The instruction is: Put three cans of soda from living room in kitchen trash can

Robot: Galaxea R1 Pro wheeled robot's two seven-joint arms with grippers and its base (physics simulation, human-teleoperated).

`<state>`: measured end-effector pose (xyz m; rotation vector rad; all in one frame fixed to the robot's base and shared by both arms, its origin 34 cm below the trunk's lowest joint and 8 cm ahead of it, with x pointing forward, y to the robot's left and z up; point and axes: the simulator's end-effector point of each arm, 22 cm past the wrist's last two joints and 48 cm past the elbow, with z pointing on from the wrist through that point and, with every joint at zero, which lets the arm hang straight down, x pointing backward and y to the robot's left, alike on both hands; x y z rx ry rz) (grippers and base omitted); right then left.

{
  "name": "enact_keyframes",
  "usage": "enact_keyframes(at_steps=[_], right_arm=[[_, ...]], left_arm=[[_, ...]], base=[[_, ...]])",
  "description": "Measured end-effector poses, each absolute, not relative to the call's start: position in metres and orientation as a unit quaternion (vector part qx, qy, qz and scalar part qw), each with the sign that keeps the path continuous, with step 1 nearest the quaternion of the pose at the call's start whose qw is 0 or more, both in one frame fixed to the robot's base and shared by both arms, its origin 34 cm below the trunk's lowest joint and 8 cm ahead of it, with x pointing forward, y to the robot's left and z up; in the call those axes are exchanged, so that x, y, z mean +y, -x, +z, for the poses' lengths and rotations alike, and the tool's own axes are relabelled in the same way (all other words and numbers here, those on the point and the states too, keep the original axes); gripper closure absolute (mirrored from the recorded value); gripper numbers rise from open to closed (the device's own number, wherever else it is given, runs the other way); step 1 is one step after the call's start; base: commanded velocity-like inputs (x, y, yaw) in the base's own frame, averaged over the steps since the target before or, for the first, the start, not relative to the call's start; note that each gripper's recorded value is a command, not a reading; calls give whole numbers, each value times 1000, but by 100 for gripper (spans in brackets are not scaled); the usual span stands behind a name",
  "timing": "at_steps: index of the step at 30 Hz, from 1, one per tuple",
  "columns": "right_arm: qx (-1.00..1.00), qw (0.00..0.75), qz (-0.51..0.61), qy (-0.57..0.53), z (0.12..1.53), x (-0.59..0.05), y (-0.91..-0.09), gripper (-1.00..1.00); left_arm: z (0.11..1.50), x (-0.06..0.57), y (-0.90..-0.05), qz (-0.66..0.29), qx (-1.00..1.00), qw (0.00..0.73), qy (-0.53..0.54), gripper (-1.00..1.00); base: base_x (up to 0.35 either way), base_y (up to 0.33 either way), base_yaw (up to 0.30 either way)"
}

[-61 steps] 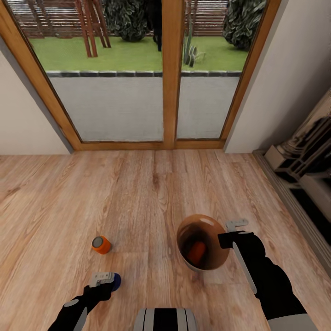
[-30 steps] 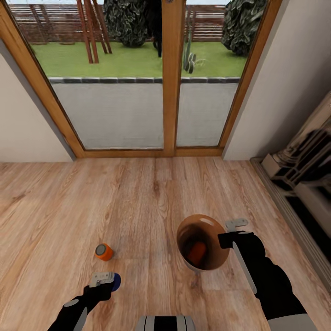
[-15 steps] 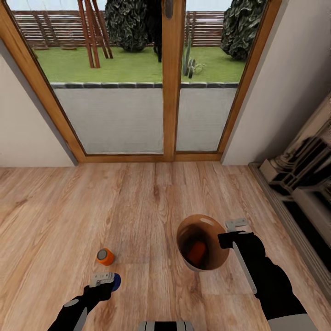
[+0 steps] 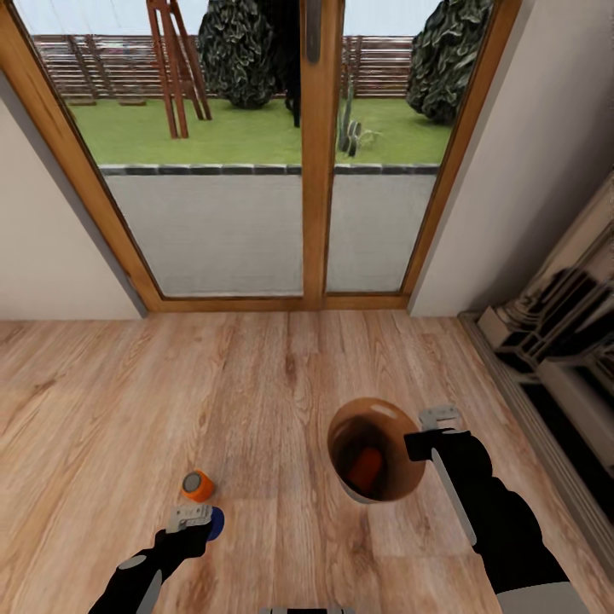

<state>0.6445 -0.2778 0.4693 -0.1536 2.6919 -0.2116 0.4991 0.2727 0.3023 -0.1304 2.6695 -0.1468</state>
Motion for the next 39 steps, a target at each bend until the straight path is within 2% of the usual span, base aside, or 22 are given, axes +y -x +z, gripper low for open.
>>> enact_keyframes(at_steps=[26,39], right_arm=[[970,224,-77,55,485,-278,-649,100],[970,224,-79,55,486,-279,-649,100]], left_arm=[[317,273,-506,-54,969,238,47,100],[317,272,-506,-54,969,238,47,100]], base=[[0,0,0],[-123,0,0]])
